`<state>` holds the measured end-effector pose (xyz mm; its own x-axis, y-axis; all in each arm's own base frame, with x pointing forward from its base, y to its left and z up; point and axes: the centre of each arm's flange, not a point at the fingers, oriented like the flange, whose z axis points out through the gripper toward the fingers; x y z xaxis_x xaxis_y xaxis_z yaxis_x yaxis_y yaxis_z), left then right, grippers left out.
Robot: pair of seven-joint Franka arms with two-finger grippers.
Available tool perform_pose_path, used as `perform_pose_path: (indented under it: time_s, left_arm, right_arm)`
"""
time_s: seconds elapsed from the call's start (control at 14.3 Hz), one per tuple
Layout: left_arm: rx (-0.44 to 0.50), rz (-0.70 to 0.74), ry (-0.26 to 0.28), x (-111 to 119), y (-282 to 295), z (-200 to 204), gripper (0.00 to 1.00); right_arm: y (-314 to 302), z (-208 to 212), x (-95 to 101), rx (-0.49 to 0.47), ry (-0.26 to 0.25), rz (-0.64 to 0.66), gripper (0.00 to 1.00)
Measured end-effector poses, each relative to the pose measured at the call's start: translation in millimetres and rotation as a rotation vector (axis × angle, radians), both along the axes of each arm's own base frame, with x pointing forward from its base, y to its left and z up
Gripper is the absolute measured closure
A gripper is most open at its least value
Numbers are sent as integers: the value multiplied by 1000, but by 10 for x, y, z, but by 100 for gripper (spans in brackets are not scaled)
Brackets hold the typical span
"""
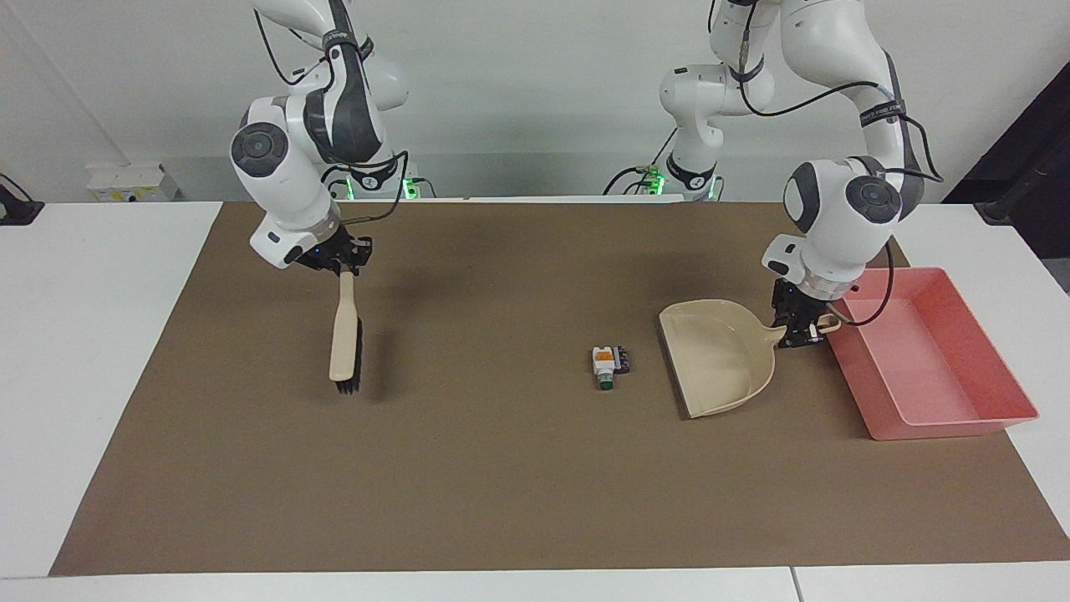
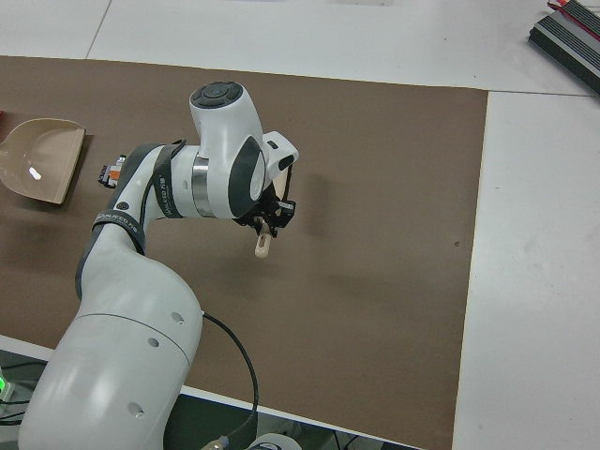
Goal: Clean e-waste and dump in bin
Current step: 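Grasp the brush handle with the right gripper while the left gripper grasps the dustpan, then carry the brush with the right gripper toward the electronic component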
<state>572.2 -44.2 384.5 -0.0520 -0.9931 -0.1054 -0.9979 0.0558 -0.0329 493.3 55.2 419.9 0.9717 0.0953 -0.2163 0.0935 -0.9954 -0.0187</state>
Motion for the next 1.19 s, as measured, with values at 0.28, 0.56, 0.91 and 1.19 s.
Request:
perform_pose_path:
  time_s: [0.28,0.56,0.91,1.19]
  left_arm:
    - [74,-93,5,-27,-235,5,67]
    - [124,-130,11,-33,-243,-11,67]
    - [146,-157,12,-41,-303,-19,67]
    - [153,-176,15,-55,-410,-8,67]
  right_arm:
    - [426,159,131,8,-2,38,74]
    - [662,151,97,21,19,59,74]
    - [1060,33,35,0,28,64,74]
    - [1550,-143,-18,-11,3,71,74]
